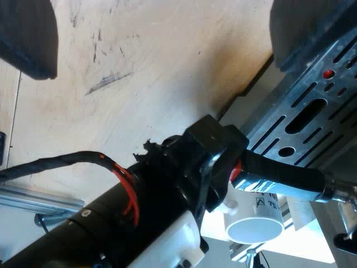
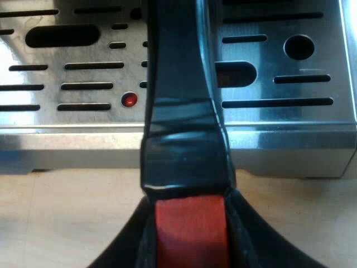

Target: Grind coffee beans and then tamp

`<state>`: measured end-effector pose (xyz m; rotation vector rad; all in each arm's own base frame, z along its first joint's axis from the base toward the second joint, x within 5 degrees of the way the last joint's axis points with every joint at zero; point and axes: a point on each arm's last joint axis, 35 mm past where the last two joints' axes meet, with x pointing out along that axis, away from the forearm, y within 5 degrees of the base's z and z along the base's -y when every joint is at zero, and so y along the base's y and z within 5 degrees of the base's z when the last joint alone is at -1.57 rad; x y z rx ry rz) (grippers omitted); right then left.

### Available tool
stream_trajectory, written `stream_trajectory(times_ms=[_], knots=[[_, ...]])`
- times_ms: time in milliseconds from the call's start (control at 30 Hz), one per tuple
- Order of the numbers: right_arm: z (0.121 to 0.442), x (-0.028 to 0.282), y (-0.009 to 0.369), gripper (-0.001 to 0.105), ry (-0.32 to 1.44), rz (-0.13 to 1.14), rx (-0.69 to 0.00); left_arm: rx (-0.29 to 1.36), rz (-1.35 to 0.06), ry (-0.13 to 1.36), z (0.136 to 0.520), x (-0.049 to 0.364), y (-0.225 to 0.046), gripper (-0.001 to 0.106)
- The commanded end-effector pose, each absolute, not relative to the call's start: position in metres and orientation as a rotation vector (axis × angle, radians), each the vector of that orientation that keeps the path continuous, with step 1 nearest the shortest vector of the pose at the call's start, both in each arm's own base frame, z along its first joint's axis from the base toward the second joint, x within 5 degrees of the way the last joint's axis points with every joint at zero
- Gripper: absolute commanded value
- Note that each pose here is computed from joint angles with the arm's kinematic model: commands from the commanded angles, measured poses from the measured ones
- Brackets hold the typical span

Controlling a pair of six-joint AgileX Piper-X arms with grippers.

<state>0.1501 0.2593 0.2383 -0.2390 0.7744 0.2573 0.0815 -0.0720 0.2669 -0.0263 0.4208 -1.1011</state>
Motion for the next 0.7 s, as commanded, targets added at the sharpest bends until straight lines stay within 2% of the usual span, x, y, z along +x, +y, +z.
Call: stream_trajectory(times_ms=[33, 167, 333, 533, 700], knots=[[0.243, 0.137, 0.259, 0.0, 0.774, 0.273, -0.275, -0.023, -1.12, 0.403, 0.269, 0.081, -0.073, 0.078], [0.242, 0.13, 0.259, 0.0, 0.772, 0.248, -0.272, -0.023, -1.12, 0.403, 0.269, 0.081, -0.073, 0.078], [0.242, 0.122, 0.261, 0.0, 0.753, 0.242, -0.309, -0.023, -1.12, 0.403, 0.269, 0.081, -0.073, 0.078], [0.241, 0.11, 0.262, 0.0, 0.746, 0.214, -0.276, -0.023, -1.12, 0.403, 0.269, 0.081, -0.073, 0.078], [0.241, 0.1, 0.265, 0.0, 0.733, 0.239, -0.292, -0.025, -1.12, 0.404, 0.269, 0.081, -0.073, 0.078]])
